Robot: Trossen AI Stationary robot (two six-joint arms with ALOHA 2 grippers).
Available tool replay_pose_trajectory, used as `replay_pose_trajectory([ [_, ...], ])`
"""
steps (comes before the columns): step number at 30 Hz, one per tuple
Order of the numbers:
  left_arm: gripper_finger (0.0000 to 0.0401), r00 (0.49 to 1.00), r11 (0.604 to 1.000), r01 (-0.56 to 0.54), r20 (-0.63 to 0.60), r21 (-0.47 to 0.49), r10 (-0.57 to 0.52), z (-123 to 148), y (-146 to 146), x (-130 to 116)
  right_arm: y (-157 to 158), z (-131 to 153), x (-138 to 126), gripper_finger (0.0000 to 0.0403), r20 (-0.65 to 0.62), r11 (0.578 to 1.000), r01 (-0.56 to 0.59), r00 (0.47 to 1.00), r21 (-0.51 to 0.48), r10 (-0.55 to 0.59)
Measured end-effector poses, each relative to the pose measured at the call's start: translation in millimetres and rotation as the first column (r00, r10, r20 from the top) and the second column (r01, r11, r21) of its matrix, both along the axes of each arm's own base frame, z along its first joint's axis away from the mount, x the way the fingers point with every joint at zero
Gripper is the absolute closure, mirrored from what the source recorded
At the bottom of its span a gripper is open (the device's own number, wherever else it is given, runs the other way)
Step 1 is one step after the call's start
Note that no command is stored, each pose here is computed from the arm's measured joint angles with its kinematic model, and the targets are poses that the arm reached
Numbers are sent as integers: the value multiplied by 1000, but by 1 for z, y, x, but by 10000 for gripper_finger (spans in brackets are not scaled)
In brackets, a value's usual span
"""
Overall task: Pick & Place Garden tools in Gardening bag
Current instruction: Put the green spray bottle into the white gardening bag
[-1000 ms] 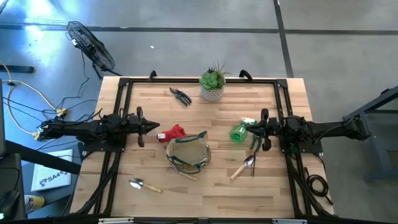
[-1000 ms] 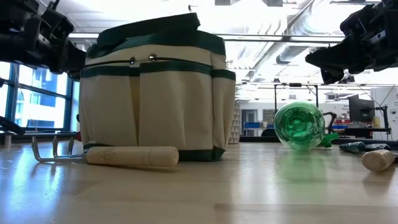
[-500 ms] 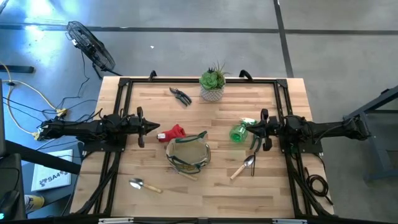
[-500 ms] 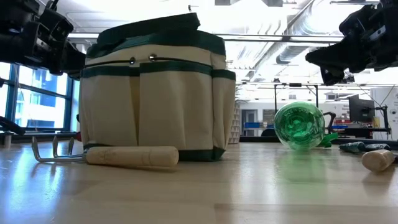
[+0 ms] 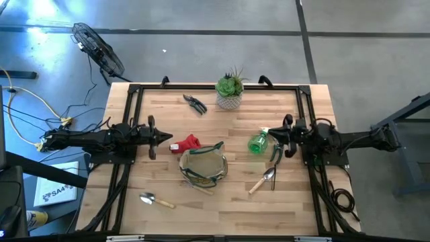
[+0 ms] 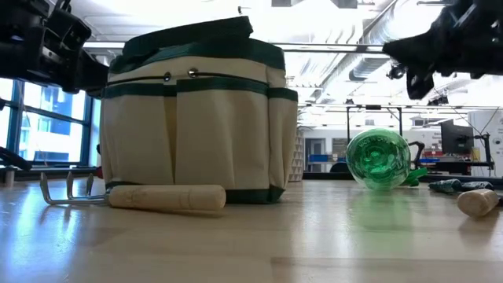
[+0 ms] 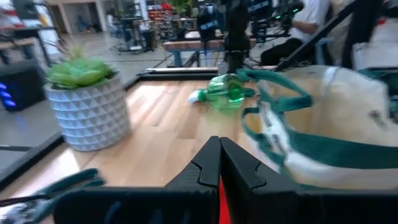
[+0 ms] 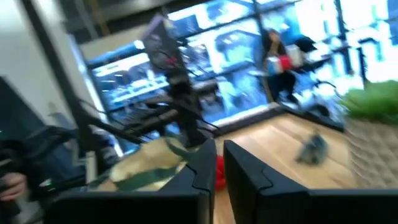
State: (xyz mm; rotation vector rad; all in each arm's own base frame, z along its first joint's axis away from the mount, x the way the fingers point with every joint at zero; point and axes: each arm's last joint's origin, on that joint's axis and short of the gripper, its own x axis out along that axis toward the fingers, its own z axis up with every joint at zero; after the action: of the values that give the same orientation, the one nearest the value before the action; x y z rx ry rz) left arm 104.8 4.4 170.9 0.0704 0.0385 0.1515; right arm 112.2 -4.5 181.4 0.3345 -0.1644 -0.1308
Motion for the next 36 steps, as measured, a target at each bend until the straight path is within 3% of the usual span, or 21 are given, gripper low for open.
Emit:
replay_pose_trajectory([
  [5, 400, 1000, 1000, -20, -1, 0, 20, 0, 1, 0, -2, 2, 0, 300, 8, 995, 66, 998, 81, -67],
  [13, 400, 999, 999, -42, 17, -1, 42, 2, 1, 0, -4, 37, -3, 173, 68, 976, 97, 991, 194, -112],
  [21, 400, 998, 998, -64, 14, 6, 63, 1, 2, 0, -4, 93, -2, 159, 104, 982, 86, 989, 168, -104],
  [25, 400, 998, 998, -63, 16, -13, 63, 1, 2, 0, -4, 131, -3, 160, 16, 967, 95, 995, 238, -101],
  [29, 400, 999, 999, -46, 0, -18, 46, 0, 1, 0, -5, 162, 0, 160, -87, 909, 153, 988, 387, -129],
  [32, 400, 999, 1000, -22, -29, -18, 21, -3, 1, 0, -6, 182, 1, 160, -174, 815, 218, 974, 538, -146],
  [36, 400, 998, 1000, -15, -58, -19, 14, -6, 0, 0, -6, 202, 7, 160, -273, 716, 308, 947, 627, -168],
])
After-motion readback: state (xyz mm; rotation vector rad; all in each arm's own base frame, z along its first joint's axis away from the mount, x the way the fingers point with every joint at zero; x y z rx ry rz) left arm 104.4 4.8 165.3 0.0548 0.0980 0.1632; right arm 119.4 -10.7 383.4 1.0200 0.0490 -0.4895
